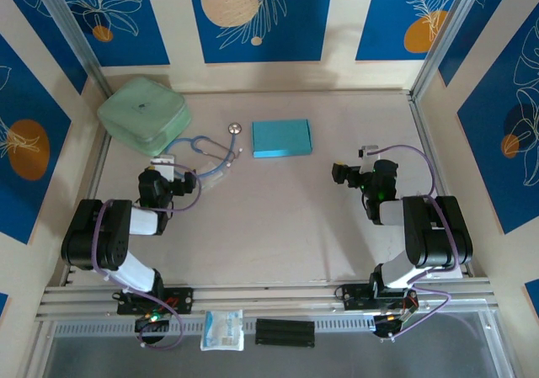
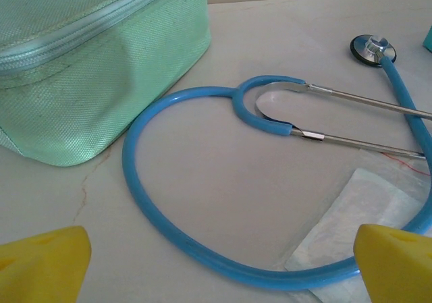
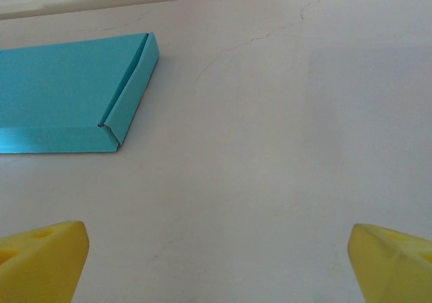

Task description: Fold the paper box

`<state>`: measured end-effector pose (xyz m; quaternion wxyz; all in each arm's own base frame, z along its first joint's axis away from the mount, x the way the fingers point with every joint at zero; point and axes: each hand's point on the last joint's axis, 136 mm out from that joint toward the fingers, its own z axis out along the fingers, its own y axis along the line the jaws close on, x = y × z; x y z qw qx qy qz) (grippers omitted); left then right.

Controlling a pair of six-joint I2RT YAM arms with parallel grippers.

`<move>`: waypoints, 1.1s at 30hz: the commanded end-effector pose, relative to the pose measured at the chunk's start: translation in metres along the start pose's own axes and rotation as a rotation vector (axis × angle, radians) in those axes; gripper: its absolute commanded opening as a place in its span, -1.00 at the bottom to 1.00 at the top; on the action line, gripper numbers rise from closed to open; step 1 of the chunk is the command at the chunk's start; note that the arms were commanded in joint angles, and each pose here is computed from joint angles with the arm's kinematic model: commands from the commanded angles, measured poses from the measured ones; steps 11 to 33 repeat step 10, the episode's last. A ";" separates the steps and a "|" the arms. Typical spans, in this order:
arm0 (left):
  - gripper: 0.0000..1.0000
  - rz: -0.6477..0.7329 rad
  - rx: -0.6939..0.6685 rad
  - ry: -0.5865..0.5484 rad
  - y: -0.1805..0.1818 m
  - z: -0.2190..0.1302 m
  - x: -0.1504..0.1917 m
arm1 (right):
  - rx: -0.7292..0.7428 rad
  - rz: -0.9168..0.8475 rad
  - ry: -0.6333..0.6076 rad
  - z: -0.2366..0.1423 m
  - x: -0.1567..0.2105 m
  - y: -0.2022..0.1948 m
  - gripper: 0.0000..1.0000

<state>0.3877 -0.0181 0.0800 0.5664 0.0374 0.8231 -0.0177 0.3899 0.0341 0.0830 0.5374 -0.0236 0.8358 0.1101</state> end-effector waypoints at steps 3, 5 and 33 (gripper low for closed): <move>0.99 0.008 0.022 -0.047 -0.002 0.002 -0.015 | 0.009 -0.011 -0.025 0.001 -0.012 -0.001 0.98; 0.99 0.008 0.022 -0.046 -0.002 0.002 -0.015 | 0.006 -0.011 -0.025 0.002 -0.012 -0.001 0.98; 0.99 0.008 0.022 -0.045 -0.002 0.002 -0.014 | 0.007 -0.015 -0.034 0.001 -0.013 0.000 0.98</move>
